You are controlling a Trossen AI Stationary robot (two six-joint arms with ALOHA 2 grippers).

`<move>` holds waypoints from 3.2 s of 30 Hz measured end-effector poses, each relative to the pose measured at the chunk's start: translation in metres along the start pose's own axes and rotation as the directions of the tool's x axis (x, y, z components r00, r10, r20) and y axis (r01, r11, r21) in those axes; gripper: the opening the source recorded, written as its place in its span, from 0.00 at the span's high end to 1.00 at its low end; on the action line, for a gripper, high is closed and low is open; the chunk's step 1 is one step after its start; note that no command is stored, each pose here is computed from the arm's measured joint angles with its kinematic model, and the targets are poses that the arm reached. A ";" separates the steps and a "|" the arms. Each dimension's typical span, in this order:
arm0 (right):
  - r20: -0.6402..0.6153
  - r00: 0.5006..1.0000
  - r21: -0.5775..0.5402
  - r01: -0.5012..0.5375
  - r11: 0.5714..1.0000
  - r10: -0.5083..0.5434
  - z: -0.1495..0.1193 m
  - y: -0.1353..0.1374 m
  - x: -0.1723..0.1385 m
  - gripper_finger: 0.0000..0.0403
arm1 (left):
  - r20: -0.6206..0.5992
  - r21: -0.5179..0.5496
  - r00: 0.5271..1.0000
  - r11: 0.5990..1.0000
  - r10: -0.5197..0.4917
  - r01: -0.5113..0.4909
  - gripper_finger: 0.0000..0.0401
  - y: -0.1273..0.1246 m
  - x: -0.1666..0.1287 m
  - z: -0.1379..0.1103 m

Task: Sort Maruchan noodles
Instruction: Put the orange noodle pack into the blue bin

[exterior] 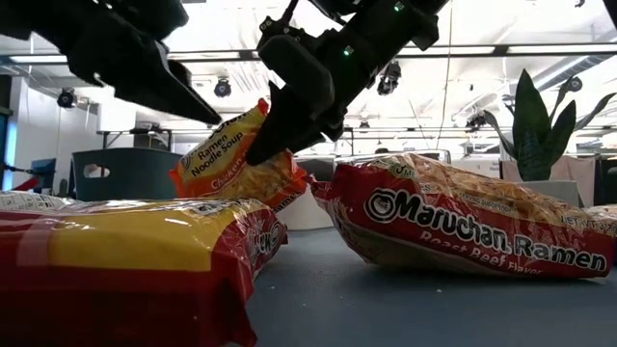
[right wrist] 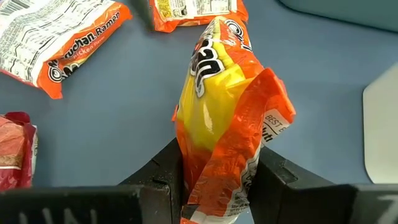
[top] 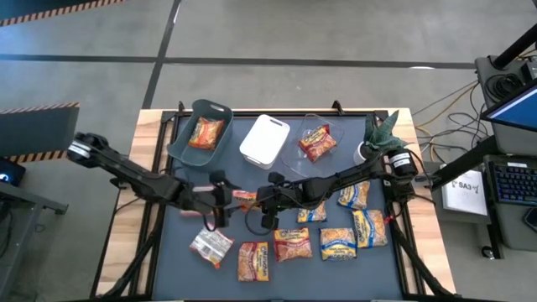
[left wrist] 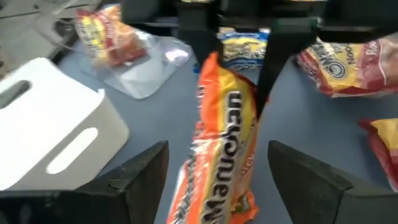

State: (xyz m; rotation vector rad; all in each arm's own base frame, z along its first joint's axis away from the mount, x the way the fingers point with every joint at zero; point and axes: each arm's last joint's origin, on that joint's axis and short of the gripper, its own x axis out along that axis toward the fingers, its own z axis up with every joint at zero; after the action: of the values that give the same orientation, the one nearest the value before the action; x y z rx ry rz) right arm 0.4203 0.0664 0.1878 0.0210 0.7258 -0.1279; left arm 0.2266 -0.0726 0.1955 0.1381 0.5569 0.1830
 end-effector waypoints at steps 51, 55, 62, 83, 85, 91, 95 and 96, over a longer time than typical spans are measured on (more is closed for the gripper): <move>0.261 0.951 -0.059 0.188 0.980 -0.166 0.048 -0.034 -0.154 0.34 | -0.311 -0.289 0.754 0.698 0.579 -0.655 0.85 0.156 -0.103 0.062; 0.263 0.951 -0.092 0.196 0.976 -0.166 0.043 -0.036 -0.161 0.36 | -0.433 -0.384 0.771 0.678 0.467 -0.627 0.85 0.186 -0.096 0.044; 0.328 0.925 -0.136 0.248 0.959 -0.193 0.026 -0.055 -0.166 0.39 | -0.570 -0.460 0.727 0.584 0.383 -0.669 0.85 0.220 -0.086 0.004; 0.538 0.843 -0.166 0.140 0.976 -0.029 0.001 -0.133 -0.172 0.41 | -0.631 -0.523 0.715 0.514 0.303 -0.680 0.85 0.236 -0.039 -0.018; 0.545 0.838 -0.163 0.139 0.977 -0.028 0.003 -0.133 -0.173 0.41 | -0.626 -0.512 0.713 0.523 0.317 -0.682 0.85 0.237 -0.037 -0.017; 0.553 0.833 -0.099 0.096 0.990 -0.025 0.006 -0.132 -0.175 0.41 | -0.626 -0.437 0.672 0.537 0.395 -0.722 0.81 0.244 -0.030 -0.018; 0.544 0.839 -0.049 0.060 0.997 -0.024 0.003 -0.132 -0.173 0.41 | -0.605 -0.425 0.671 0.538 0.429 -0.728 0.77 0.251 -0.023 -0.018; 0.542 0.840 -0.040 0.054 0.998 -0.024 0.003 -0.132 -0.173 0.41 | -0.605 -0.422 0.670 0.540 0.431 -0.728 0.75 0.252 -0.021 -0.018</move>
State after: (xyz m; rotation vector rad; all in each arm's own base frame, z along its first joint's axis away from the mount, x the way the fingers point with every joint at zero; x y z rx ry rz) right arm 0.2779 -0.0456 0.3078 -0.0803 0.1577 -0.1451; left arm 0.1651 0.1704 0.2360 -0.4177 0.8544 1.1174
